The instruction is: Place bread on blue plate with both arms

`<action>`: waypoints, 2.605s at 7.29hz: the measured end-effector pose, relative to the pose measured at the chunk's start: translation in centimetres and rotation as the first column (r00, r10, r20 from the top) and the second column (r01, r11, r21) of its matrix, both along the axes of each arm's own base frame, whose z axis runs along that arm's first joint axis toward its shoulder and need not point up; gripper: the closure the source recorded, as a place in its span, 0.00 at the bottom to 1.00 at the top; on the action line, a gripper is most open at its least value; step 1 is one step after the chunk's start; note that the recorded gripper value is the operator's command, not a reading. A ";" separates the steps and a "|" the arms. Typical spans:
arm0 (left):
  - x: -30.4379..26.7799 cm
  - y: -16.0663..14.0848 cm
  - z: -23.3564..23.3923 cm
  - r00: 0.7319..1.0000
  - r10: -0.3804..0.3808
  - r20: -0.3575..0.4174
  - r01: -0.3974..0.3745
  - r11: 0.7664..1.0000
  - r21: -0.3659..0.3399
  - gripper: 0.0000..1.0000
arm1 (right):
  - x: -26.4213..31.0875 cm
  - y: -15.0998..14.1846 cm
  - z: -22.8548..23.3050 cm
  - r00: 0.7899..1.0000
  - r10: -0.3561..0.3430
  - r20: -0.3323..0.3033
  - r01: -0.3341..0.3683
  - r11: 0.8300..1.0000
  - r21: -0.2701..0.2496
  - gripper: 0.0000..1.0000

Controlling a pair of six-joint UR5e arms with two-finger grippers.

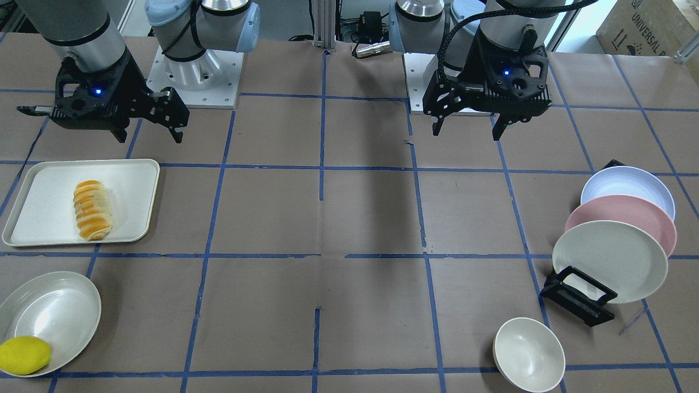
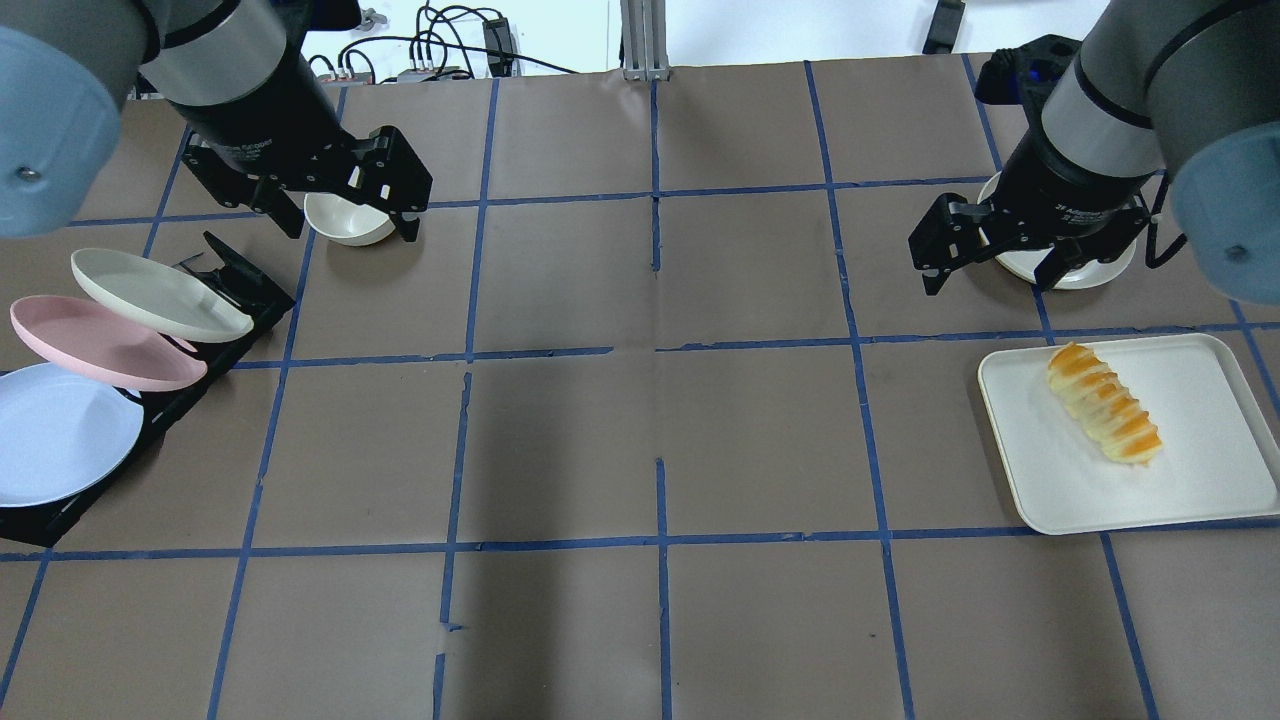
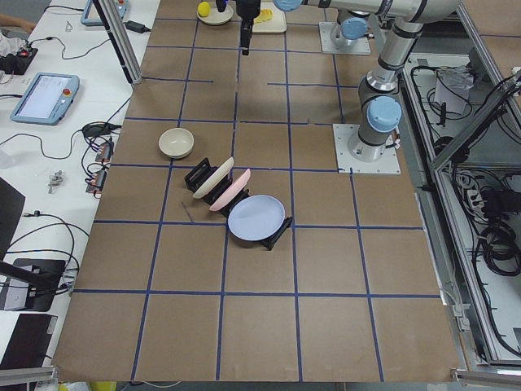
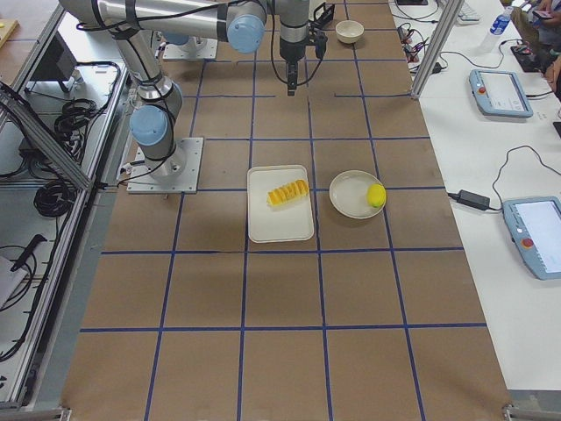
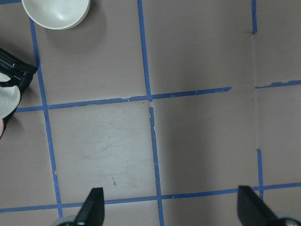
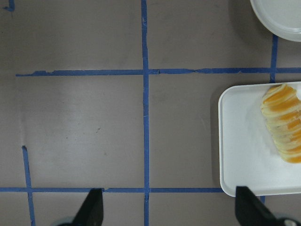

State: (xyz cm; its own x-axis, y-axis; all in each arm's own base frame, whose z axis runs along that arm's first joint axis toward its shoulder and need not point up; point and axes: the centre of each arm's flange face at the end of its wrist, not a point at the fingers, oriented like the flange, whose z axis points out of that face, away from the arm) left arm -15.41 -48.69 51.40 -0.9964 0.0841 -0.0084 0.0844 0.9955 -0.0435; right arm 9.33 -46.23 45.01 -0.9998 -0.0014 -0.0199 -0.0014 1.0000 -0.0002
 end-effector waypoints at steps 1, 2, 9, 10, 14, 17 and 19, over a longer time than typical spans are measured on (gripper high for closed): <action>0.0 0.0 0.0 1.000 -0.001 0.001 0.001 1.000 0.000 0.00 | 0.0 0.0 0.0 1.000 0.001 0.000 -0.001 1.000 0.000 0.00; 0.5 0.0 0.1 1.000 -0.002 0.003 0.002 1.000 0.000 0.00 | 0.0 0.0 0.0 1.000 0.004 -0.002 -0.004 1.000 0.000 0.00; 25.7 0.2 0.8 0.994 -0.109 -0.008 0.109 0.994 -0.002 0.00 | -10.1 -0.2 -5.4 0.962 0.274 0.008 -0.274 0.962 0.005 0.00; 30.4 1.0 0.4 0.994 -0.102 -0.042 0.101 0.995 -0.021 0.00 | -13.9 0.6 -7.6 0.934 0.358 0.019 -0.358 0.934 0.006 0.00; 48.5 1.7 -8.5 0.970 -0.101 -0.219 0.098 0.995 -0.025 0.00 | -22.7 1.9 -16.8 0.843 0.538 -0.001 -0.538 0.843 -0.016 0.00; 58.8 -0.2 -16.3 0.943 -0.098 -0.320 0.096 0.995 -0.020 0.00 | -23.4 1.6 -20.1 0.827 0.561 -0.025 -0.562 0.827 -0.028 0.00; 63.0 -1.3 -20.4 0.924 -0.103 -0.368 0.106 0.994 -0.011 0.00 | -23.8 1.1 -22.4 0.825 0.564 -0.043 -0.565 0.824 -0.032 0.00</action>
State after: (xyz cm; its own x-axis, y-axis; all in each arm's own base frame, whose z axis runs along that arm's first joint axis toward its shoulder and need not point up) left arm 47.58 -50.04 31.05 -0.9150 0.1860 0.3579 0.1673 0.9824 -0.0829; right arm -14.51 -45.15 22.62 -0.8242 -0.5659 0.0228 -0.5663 0.8235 -0.0326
